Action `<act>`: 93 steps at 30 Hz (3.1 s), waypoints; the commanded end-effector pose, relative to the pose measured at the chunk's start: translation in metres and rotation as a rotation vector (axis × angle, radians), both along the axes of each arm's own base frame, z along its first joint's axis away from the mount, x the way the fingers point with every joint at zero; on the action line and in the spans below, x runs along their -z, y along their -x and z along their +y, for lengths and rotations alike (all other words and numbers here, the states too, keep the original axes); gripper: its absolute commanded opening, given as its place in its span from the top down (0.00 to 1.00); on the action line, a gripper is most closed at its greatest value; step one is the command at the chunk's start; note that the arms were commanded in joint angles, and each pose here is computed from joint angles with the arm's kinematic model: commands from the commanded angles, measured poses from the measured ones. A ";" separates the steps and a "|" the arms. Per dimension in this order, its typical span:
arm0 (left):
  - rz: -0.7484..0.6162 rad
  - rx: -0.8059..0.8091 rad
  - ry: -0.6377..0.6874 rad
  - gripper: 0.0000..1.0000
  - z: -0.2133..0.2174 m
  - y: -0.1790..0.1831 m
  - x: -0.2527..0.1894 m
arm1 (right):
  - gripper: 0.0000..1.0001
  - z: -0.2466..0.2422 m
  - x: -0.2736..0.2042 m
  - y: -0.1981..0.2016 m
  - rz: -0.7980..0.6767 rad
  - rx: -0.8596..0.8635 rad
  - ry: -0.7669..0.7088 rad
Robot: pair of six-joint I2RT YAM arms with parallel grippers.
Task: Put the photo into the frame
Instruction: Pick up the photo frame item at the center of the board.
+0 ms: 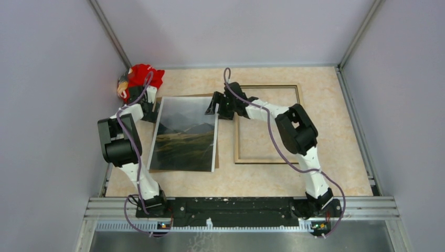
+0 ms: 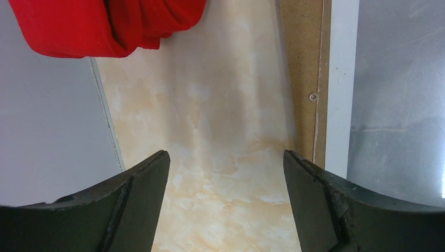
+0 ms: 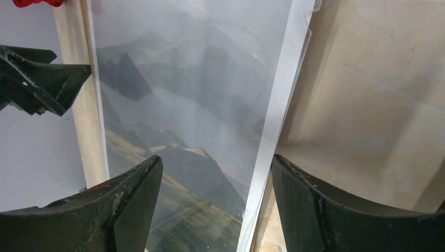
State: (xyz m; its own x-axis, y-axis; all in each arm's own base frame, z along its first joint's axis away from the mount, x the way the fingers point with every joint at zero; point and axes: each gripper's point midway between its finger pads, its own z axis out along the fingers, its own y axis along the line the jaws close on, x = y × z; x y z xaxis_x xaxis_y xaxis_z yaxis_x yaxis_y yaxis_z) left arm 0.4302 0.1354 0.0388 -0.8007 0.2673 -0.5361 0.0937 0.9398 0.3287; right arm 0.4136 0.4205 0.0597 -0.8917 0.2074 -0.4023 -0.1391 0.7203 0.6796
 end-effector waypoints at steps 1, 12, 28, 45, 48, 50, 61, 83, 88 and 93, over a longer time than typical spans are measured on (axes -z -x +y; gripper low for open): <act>0.123 0.012 0.049 0.13 -0.012 0.030 0.031 | 0.25 0.016 -0.066 0.004 -0.148 -0.050 -0.027; 0.131 0.023 0.060 0.13 -0.015 0.032 0.033 | 0.25 0.028 -0.079 0.012 -0.252 -0.096 0.155; 0.135 0.035 0.076 0.13 -0.020 0.034 0.032 | 0.25 0.040 -0.074 0.021 -0.373 -0.156 0.414; 0.136 0.038 0.087 0.13 -0.022 0.035 0.030 | 0.27 0.065 -0.105 0.039 -0.425 -0.187 0.326; 0.134 0.037 0.088 0.12 -0.022 0.034 0.028 | 0.27 0.072 -0.115 0.045 -0.369 -0.191 0.164; 0.137 0.037 0.090 0.12 -0.022 0.035 0.028 | 0.27 0.074 -0.127 0.049 -0.318 -0.192 0.012; 0.146 0.057 0.135 0.12 -0.031 0.037 0.032 | 0.32 0.068 -0.171 0.057 -0.220 -0.208 -0.494; 0.059 0.106 0.122 0.01 -0.021 0.019 -0.068 | 1.00 0.045 -0.177 0.034 -0.163 -0.198 -0.491; 0.002 0.186 0.179 0.02 -0.041 0.014 -0.117 | 1.00 -0.001 -0.219 0.032 -0.212 -0.252 -0.401; 0.010 0.293 0.211 0.02 -0.097 0.013 -0.126 | 1.00 -0.085 -0.241 0.046 -0.234 -0.251 -0.276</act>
